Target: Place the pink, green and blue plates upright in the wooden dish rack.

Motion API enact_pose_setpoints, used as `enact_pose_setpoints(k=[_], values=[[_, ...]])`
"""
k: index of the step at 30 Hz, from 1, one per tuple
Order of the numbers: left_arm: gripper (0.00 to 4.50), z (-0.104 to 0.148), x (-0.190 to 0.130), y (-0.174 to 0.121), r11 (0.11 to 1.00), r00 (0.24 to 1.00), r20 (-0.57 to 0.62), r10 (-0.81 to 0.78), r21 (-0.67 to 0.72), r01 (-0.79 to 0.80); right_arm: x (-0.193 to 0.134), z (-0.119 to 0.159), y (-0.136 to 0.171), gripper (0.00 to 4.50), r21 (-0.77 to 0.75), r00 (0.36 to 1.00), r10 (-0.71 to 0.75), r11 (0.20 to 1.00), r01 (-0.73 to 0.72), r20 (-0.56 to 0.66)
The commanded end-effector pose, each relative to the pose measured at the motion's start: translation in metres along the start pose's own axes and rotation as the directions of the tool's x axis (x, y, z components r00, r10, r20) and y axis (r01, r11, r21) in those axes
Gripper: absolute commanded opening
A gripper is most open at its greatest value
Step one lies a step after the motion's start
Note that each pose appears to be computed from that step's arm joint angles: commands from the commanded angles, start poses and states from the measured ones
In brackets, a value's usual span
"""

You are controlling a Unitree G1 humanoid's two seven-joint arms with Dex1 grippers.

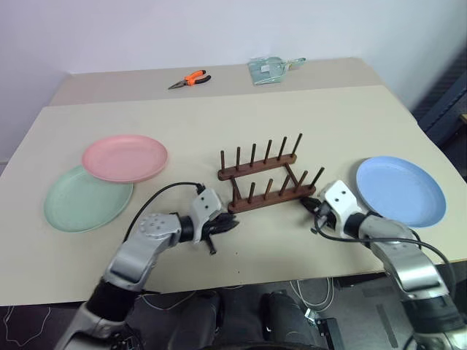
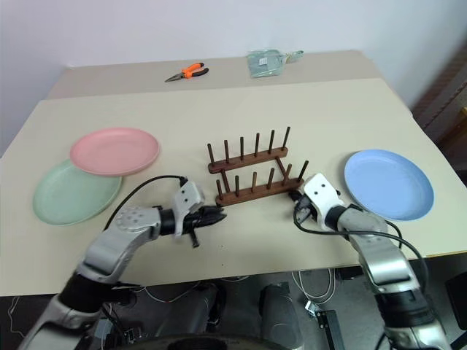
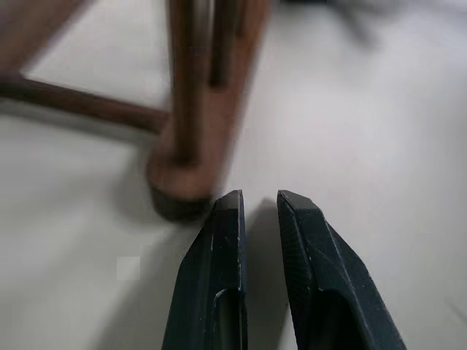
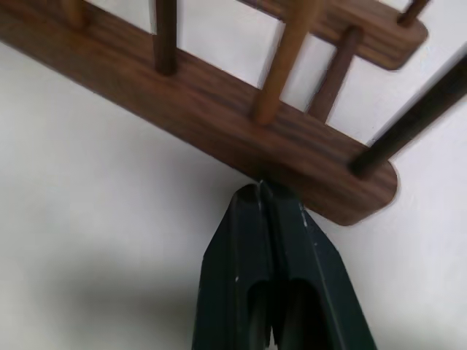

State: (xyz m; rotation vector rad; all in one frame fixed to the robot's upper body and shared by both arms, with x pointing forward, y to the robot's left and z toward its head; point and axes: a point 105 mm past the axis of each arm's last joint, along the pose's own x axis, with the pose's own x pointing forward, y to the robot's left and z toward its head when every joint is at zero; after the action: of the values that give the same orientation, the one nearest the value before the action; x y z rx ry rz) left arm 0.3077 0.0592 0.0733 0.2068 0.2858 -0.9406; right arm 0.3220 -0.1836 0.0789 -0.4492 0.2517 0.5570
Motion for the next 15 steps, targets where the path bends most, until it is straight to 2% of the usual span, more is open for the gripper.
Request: enact_pose_setpoints(k=[1,8,10,11,13,15], values=[[0.75,-0.01,0.0,0.031,0.985,0.984,-0.034,0.174,0.003,-0.174,0.01,0.0,-0.01,0.0,-0.015,0.998,-0.061,0.998,0.061,-0.004],[0.75,-0.013,-0.002,0.044,0.978,0.978,-0.032,0.207,0.011,-0.207,0.02,0.01,-0.021,0.0,-0.025,0.996,-0.084,0.996,0.085,0.024],[0.75,-0.012,-0.008,0.044,0.98,0.98,-0.028,0.199,0.025,-0.198,0.016,0.012,-0.019,0.0,-0.001,0.998,-0.053,0.999,0.053,0.04],[0.7,-0.012,-0.01,0.043,0.981,0.98,-0.026,0.195,0.029,-0.194,0.012,0.016,-0.016,0.54,0.017,0.998,-0.011,1.0,0.01,0.062],[0.7,-0.005,-0.027,0.046,0.983,0.983,0.011,0.183,0.004,-0.183,0.004,0.026,-0.008,1.27,0.034,0.992,0.06,0.997,-0.064,0.107],[1.62,0.01,-0.048,0.06,0.973,0.97,0.07,0.232,-0.012,-0.232,-0.004,0.036,0.0,2.32,0.035,0.983,0.117,0.992,-0.123,0.143]])
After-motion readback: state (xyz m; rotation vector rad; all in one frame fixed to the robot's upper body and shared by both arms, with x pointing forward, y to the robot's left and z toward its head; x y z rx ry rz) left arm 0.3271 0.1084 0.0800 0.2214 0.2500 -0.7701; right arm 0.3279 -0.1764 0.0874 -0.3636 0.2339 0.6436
